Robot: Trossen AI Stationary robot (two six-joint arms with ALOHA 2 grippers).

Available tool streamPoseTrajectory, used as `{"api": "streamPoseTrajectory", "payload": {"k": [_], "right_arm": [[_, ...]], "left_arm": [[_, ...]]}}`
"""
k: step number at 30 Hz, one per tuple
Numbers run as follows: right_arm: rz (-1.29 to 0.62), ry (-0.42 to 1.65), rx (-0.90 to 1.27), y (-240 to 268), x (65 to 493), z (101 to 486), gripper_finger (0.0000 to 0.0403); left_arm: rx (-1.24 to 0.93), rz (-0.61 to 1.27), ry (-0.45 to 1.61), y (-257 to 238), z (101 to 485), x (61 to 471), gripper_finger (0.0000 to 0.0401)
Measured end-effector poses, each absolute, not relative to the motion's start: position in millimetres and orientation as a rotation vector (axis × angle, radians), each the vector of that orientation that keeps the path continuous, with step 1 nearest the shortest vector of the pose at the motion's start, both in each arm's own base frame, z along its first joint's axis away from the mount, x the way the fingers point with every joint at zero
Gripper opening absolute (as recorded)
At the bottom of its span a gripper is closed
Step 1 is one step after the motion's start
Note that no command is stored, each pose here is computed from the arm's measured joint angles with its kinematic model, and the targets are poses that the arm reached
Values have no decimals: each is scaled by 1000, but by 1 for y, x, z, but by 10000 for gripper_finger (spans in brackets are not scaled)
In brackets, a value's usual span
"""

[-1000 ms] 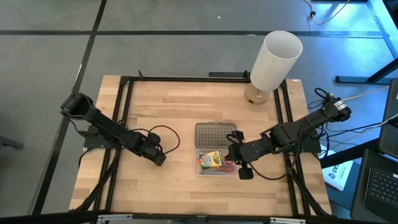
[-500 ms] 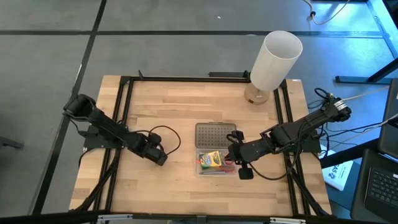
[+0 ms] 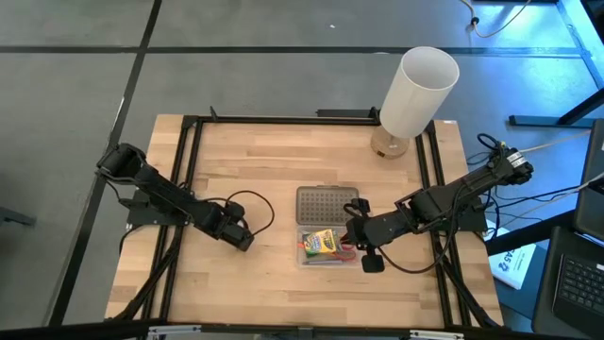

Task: Pack school essentials
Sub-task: Put the pink sticky note into the supply box

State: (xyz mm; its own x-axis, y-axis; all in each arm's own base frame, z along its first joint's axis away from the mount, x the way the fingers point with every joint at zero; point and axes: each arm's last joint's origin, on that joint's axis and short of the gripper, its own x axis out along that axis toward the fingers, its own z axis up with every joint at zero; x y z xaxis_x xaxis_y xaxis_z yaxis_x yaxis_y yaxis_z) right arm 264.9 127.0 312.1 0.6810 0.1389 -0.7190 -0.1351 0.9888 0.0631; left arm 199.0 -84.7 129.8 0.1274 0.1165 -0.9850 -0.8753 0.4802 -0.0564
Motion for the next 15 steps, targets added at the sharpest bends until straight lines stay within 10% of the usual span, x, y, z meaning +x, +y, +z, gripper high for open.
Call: {"api": "streamPoseTrajectory", "payload": {"k": [15], "right_arm": [[154, 808, 4, 127, 265, 312, 35]], "left_arm": [[-766, 828, 1244, -86, 134, 202, 305]]}}
